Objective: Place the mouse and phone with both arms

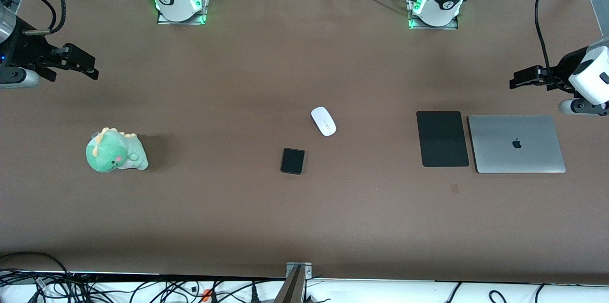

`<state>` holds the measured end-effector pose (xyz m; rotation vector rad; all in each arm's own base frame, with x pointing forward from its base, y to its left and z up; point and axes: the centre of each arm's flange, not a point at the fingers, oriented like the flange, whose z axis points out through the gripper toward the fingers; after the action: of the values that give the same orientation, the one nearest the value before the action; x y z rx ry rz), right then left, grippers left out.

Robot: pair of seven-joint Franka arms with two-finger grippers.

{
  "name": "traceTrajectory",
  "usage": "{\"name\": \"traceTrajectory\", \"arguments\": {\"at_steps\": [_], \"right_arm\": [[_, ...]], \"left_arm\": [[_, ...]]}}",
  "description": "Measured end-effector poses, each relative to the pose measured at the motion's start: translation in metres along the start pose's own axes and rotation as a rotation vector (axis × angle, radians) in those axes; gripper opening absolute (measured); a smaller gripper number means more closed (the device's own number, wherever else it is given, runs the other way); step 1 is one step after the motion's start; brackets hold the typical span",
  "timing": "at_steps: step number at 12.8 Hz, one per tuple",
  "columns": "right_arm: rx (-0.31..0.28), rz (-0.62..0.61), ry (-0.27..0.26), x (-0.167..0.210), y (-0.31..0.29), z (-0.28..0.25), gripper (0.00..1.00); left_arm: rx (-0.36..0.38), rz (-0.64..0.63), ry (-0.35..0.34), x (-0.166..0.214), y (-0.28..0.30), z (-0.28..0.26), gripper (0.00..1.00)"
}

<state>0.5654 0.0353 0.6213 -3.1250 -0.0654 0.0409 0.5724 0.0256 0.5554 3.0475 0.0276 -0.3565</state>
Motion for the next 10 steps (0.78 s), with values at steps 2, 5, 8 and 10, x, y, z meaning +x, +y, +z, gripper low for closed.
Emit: {"name": "traceTrajectory", "arguments": {"at_steps": [2,5,8,10], "right_arm": [[-0.005,0.0,0.003,0.001,0.0004,-0.0004,1.0],[-0.008,0.0,0.009,0.0022,0.0005,-0.0019,1.0],[-0.014,0.001,0.011,0.0026,0.0015,-0.0018,1.0],[-0.017,0.007,0.01,0.0034,0.0046,-0.0008,1.0]], "left_arm": [[0.0,0.0,0.0,0.0,0.0001,-0.0002,1.0],[0.001,0.002,0.007,-0.0002,0.0014,-0.0032,1.0],[0.002,0.007,0.011,-0.0002,0.0041,-0.0052,1.0],[0.004,0.017,0.012,-0.0002,0.0099,-0.0053,1.0]]}}
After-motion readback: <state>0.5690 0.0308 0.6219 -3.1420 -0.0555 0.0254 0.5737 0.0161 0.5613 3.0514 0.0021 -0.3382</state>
